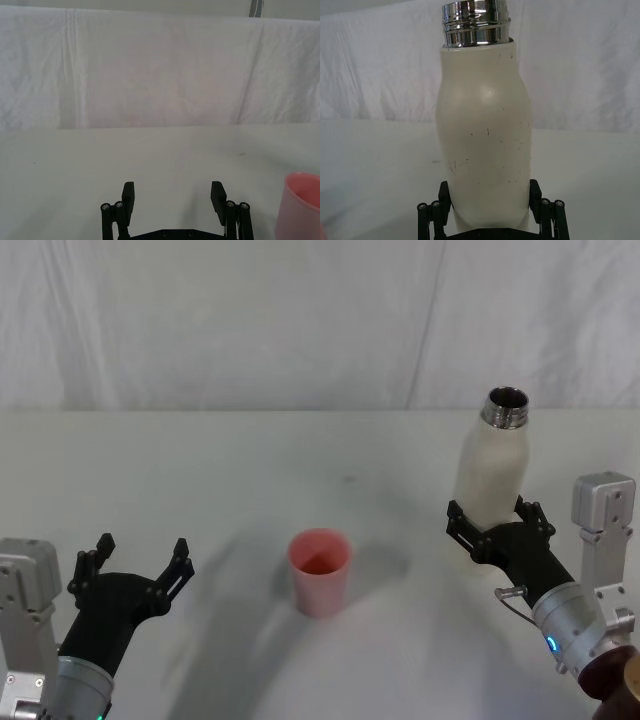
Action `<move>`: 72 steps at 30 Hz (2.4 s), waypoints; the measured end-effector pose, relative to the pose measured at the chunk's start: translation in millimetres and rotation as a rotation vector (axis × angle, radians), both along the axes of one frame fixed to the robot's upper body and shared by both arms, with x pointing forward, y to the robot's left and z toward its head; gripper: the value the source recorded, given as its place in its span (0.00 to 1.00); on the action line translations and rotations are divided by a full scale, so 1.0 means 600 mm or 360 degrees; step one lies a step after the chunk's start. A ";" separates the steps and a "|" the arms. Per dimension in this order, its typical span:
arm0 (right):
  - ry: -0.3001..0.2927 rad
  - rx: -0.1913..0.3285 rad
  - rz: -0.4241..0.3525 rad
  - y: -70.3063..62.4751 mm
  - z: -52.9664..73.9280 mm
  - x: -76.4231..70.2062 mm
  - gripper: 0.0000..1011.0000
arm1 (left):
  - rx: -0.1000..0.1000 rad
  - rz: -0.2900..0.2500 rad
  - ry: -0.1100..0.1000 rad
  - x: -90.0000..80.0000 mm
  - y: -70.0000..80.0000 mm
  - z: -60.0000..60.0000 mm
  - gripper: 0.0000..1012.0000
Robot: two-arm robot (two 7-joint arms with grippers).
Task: Grasp the thermos with one hand and pour water into the cup lid.
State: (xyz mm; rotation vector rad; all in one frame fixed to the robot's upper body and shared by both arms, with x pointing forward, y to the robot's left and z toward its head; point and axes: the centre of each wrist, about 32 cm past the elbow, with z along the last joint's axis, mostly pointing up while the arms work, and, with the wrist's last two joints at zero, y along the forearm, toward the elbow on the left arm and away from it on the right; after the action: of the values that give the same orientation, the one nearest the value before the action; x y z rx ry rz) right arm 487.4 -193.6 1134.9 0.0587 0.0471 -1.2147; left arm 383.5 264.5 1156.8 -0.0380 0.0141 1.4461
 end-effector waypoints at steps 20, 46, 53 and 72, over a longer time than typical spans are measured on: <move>-0.0001 0.0000 0.0001 0.000 0.000 0.000 0.94 | 0.0000 0.0000 0.0000 0.000 0.000 0.000 0.99; -0.0024 -0.0006 0.0011 -0.001 0.007 0.000 0.94 | 0.0000 0.0000 0.0000 0.000 0.000 0.000 0.99; -0.0052 -0.0049 0.0020 -0.006 0.016 0.000 0.94 | 0.0000 0.0000 0.0000 0.000 0.000 0.000 0.99; -0.0194 -0.0364 0.0039 -0.022 0.053 -0.007 0.94 | 0.0000 0.0000 0.0000 0.000 0.000 0.000 0.99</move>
State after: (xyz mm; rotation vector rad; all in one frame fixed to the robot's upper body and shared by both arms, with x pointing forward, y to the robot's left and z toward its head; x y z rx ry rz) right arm 483.5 -206.8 1166.7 -0.0676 -0.1966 -1.1828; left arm 383.5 264.5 1156.8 -0.0380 0.0140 1.4461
